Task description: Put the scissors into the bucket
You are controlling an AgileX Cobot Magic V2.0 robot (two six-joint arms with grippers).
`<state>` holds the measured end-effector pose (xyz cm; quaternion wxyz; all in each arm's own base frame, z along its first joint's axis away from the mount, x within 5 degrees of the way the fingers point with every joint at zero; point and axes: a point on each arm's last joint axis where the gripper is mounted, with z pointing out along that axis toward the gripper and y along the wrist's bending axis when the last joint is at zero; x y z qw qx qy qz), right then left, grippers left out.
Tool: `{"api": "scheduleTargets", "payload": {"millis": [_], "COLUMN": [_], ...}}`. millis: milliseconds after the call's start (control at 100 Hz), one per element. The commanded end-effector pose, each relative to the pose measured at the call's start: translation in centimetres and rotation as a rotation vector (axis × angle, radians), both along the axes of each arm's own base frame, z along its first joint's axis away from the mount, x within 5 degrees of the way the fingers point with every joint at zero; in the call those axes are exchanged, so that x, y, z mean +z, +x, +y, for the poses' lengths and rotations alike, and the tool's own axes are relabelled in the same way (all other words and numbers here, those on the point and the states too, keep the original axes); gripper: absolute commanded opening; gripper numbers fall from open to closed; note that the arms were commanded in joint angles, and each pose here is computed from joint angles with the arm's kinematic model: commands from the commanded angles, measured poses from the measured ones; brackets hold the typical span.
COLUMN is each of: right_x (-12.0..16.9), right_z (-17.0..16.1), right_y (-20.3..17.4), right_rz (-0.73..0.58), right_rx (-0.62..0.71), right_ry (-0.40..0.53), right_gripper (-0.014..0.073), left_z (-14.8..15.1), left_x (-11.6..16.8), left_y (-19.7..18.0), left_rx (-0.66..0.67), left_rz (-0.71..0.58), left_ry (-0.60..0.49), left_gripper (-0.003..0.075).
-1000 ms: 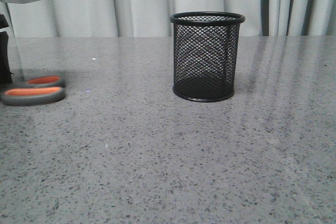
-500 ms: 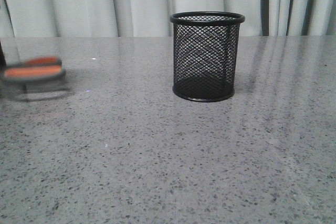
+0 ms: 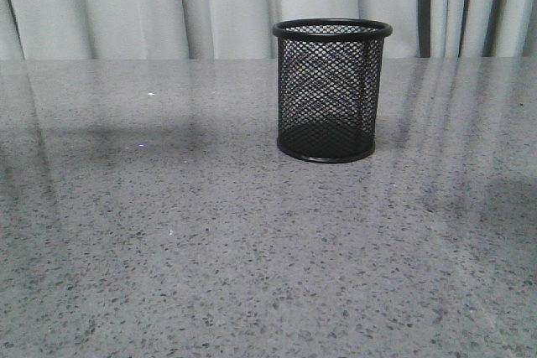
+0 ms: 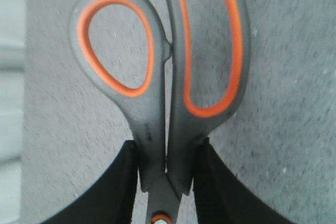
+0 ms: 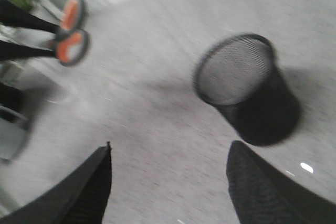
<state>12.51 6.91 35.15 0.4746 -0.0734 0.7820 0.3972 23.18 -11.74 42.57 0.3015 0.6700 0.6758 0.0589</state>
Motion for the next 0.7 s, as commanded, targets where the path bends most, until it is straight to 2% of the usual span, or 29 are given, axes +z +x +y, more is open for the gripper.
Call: {"api": "scheduleTargets", "payload": {"millis": [0, 150, 380, 690], "right_x": [2.3, 3.1, 4.9, 7.1], "right_z": [0.2, 0.3, 0.9, 1.5], "right_y": [0.0, -0.2, 0.6, 2.9], "right_rz": [-0.092, -0.121, -0.132, -0.134], "right_rx": [0.003, 0.027, 0.099, 0.169], "right_ry": [0.126, 0.187, 0.189, 0.183], "right_gripper": [0.0426, 0.0426, 0.0426, 0.0426], "left_z": [-1.3, -4.1, -7.7, -10.4], "left_x": [2.9, 4.2, 5.4, 5.3], "left_y": [-1.7, -3.5, -5.6, -6.8], "left_rx": [-0.008, -0.091, -0.213, -0.301], "left_rz": [-0.119, -0.161, -0.222, -0.238], "left_ry": [-0.120, -0.212, -0.334, -0.388], "left_gripper": [-0.0021, -0.0021, -0.0021, -0.0021]}}
